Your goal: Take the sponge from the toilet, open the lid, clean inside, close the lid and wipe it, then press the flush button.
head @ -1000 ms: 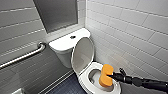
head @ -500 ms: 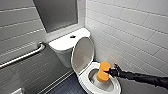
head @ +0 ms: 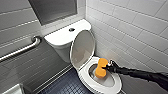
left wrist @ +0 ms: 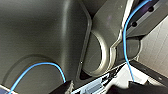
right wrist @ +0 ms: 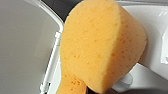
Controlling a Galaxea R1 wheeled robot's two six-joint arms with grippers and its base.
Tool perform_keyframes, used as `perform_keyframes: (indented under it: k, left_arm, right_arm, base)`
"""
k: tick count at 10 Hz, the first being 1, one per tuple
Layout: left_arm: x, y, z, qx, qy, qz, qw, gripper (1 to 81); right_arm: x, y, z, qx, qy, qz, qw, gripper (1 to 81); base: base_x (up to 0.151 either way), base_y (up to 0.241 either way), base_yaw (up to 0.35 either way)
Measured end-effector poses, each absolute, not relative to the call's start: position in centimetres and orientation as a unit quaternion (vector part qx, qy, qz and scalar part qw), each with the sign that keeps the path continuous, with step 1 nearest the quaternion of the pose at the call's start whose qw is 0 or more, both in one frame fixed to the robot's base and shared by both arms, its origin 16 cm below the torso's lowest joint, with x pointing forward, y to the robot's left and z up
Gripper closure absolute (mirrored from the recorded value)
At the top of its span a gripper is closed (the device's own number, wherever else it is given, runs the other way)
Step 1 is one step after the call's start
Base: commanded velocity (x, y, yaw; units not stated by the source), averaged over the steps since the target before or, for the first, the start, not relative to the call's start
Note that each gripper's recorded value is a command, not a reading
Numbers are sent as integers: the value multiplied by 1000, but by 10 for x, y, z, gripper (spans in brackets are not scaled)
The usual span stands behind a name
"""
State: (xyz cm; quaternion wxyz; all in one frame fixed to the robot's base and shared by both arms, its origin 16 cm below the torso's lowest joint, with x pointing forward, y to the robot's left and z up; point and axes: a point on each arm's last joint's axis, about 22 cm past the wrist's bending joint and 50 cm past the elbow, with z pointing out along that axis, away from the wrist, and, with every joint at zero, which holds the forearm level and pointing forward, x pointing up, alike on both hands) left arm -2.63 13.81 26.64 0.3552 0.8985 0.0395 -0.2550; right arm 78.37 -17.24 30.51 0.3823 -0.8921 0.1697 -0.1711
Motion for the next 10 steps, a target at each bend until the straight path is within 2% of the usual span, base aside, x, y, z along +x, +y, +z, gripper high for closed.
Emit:
perform_keyframes:
  k: [3,10]
  left_arm:
    - [-28,129,268,895,43,-259,360,10]
    - [-31,119,266,895,37,-257,363,10]
  right_arm:
    - [798,-159,300,-892,168,-171,383,811]
    - [823,-178,292,-892,195,-189,361,811]
  base:
    - [0,0,0]
    - [0,0,0]
